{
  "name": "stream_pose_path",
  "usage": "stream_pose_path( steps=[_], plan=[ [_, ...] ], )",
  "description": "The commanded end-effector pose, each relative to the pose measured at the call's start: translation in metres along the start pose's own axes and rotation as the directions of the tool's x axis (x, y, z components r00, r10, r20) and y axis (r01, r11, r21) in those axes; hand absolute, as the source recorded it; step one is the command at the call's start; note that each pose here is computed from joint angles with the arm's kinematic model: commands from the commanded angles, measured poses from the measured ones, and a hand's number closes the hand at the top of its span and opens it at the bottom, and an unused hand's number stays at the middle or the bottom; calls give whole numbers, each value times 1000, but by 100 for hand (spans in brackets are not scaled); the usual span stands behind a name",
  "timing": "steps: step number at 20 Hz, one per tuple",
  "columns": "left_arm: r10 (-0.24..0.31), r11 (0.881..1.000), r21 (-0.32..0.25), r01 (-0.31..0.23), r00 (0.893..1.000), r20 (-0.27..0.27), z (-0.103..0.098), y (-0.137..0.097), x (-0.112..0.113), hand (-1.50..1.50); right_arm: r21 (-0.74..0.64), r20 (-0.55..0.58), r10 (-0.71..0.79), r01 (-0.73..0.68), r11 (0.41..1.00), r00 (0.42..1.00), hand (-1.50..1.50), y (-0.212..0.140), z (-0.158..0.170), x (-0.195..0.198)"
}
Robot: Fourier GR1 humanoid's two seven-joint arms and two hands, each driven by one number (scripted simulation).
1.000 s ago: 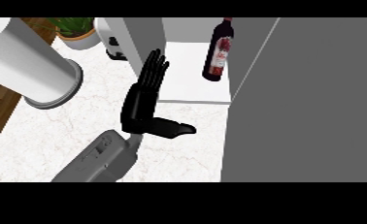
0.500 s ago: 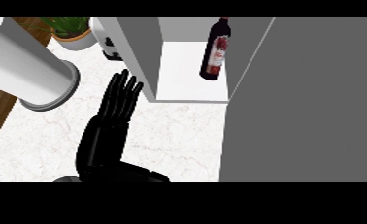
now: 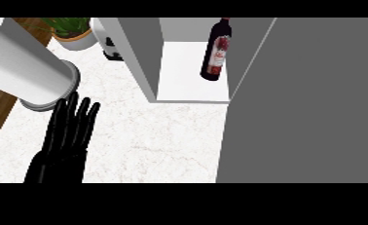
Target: Pick up the wine, place it into the cabinet and close the cabinet
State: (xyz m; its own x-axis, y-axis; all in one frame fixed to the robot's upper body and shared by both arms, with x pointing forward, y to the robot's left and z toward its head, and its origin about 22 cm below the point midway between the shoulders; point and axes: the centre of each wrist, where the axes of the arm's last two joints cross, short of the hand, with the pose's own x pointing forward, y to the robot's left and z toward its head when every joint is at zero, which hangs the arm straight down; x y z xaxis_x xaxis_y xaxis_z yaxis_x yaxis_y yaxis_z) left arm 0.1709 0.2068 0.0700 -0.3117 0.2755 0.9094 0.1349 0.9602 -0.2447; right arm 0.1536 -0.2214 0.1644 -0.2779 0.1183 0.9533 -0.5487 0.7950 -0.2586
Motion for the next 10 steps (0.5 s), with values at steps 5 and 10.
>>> stream_pose_path(
  steps=[5,10],
  plan=[
    [-8,997,71,6,999,35,33,36,30,-150,175,-10,-132,132,976,991,150,42,-5,15],
    [-15,998,68,12,999,46,35,75,59,-150,180,-9,-143,143,973,990,150,68,-9,28]
  ],
)
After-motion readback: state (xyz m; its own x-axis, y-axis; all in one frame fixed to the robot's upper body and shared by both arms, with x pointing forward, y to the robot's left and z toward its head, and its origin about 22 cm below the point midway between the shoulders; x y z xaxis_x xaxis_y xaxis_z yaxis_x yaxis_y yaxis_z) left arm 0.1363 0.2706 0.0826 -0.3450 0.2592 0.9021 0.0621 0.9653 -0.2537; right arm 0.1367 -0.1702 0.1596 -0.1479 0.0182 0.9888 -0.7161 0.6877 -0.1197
